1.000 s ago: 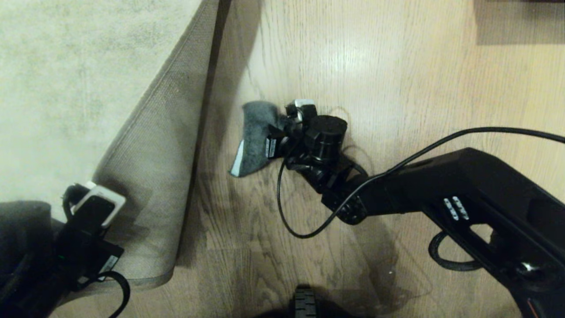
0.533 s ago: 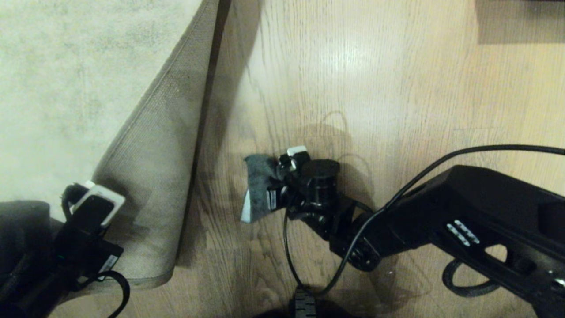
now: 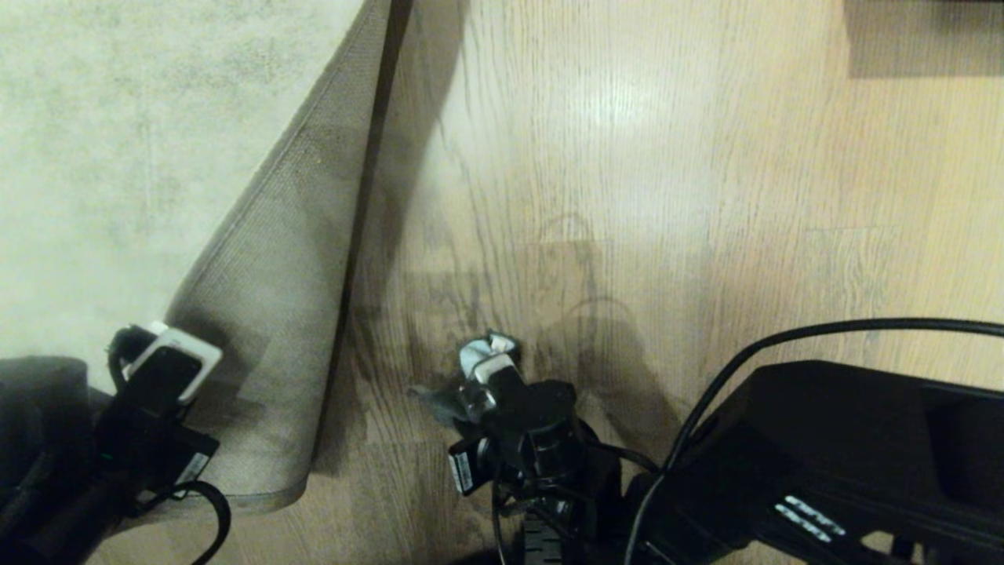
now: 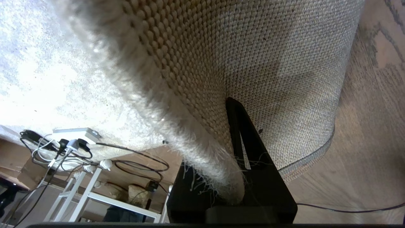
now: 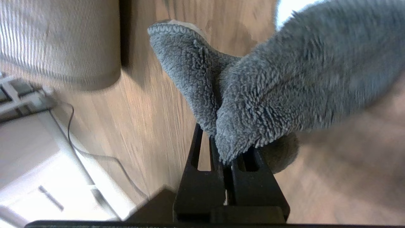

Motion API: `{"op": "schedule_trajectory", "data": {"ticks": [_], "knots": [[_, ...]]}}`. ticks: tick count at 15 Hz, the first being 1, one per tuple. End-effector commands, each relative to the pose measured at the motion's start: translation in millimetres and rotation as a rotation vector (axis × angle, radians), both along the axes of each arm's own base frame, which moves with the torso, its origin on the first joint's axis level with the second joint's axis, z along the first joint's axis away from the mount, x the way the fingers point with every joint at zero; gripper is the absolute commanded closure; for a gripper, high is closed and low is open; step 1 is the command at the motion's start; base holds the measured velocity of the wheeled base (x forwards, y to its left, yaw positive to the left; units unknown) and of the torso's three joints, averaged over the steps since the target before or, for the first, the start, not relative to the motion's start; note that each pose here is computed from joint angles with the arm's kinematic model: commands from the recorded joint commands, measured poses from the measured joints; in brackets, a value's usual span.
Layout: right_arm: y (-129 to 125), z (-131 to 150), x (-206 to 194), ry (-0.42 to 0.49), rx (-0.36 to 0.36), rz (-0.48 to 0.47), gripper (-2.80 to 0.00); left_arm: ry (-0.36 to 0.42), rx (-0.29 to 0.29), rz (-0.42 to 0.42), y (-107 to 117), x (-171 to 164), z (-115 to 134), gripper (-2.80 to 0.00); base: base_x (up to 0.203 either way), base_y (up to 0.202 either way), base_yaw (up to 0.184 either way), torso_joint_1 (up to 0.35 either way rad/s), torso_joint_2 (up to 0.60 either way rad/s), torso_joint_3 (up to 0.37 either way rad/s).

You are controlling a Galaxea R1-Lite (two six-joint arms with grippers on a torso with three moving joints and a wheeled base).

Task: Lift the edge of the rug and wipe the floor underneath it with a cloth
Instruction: Wipe the floor under the carpet with a rag

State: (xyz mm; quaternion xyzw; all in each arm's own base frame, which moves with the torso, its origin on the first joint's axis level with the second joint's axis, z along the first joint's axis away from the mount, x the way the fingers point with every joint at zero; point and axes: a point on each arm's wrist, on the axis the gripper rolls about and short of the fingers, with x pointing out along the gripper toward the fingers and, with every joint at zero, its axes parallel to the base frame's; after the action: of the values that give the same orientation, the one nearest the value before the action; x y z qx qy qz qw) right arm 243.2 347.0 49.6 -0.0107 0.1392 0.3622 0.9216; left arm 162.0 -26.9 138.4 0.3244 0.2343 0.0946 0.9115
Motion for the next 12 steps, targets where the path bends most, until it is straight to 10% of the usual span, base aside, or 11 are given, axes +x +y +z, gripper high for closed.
{"op": "schedule_trajectory", "data": {"ticks": [1,6,12], "knots": [[11.9,-7.4,26.8,-0.050,0.054,-0.048,0.00,-0.003,0.003,0.003,0.2,0.0,0.2,0.00,0.000,0.000,0.000,0.000,0.00,0.000],[-11.2,45.6,104.9,-0.289,0.246,-0.224,0.00,-0.001,0.003,0.003,0.2,0.2,0.0,0.00,0.000,0.000,0.000,0.000,0.00,0.000],[-45.7,142.1,95.3,-0.369,0.333,-0.249,0.00,0.003,0.003,0.003,0.6,-1.4,-1.4,0.00,0.000,0.000,0.000,0.000,0.00,0.000]]}}
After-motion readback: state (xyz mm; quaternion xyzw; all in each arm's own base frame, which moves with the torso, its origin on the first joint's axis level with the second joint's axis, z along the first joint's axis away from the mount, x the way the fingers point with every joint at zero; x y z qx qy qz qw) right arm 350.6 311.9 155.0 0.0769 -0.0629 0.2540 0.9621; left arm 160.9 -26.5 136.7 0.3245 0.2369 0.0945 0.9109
